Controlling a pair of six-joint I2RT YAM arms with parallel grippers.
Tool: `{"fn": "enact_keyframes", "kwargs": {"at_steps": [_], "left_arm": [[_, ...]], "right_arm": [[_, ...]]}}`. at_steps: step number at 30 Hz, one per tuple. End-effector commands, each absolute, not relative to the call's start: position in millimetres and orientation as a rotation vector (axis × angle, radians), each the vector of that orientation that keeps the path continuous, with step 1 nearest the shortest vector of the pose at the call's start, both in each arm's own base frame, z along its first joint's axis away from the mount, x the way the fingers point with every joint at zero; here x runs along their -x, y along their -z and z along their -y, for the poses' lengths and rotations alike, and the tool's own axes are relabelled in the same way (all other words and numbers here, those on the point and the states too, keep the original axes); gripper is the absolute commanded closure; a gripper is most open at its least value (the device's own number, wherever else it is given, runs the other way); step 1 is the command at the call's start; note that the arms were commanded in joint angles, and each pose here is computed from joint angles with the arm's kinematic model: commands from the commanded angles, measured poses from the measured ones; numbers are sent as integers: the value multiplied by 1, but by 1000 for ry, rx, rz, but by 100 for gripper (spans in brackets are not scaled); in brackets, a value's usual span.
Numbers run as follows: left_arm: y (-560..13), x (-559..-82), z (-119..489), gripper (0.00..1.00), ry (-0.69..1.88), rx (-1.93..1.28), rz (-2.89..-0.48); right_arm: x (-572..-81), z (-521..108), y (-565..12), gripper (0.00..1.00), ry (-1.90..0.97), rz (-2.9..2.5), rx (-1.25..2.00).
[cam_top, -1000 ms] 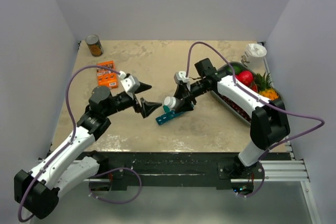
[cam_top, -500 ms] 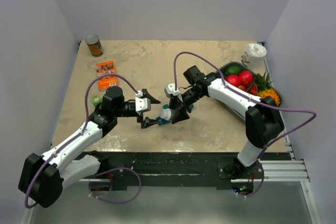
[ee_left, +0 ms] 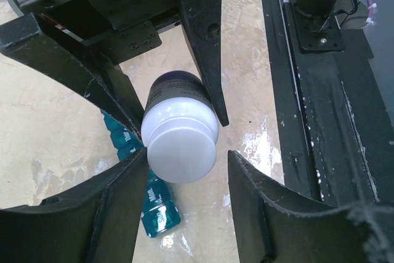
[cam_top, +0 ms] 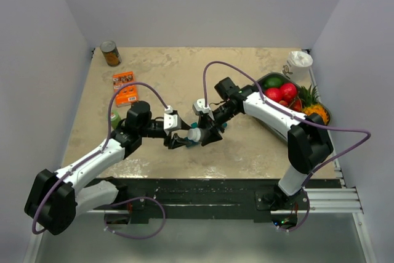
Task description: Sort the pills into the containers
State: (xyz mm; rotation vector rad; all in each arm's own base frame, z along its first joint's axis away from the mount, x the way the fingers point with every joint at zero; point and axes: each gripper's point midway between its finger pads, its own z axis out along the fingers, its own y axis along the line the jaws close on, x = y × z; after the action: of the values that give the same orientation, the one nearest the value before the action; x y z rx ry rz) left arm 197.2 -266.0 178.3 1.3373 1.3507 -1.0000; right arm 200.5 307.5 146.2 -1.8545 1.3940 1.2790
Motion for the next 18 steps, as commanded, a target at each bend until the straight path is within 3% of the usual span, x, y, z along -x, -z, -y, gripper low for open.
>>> {"fn": "enact_keyframes", "kwargs": {"at_steps": [1, 4, 9, 11, 12, 15, 18], "left_arm": [[-206, -202, 276, 45, 992, -1331, -1258], [-208, -201, 277, 50, 1013, -1302, -1278], [-211, -208, 277, 51, 1016, -1217, -1350], [-210, -207, 277, 64, 1034, -1194, -1376], [-208, -207, 276, 64, 1041, -1182, -1395], [-203, -207, 277, 64, 1066, -1138, -1454], [-204, -208, 275, 53, 1064, -1094, -1481]], "right_arm": [[-205, -315, -161, 100, -1263, -1323, 1863], [-206, -316, -160, 100, -1253, -1331, 1862], [-208, -317, -158, 100, -1244, -1351, 1855], [-209, -317, -158, 100, -1240, -1363, 1853], [-210, -318, -157, 100, -1235, -1364, 1852], [-211, -318, -156, 100, -1233, -1370, 1849], [-213, -318, -155, 100, -1226, -1377, 1846]]}}
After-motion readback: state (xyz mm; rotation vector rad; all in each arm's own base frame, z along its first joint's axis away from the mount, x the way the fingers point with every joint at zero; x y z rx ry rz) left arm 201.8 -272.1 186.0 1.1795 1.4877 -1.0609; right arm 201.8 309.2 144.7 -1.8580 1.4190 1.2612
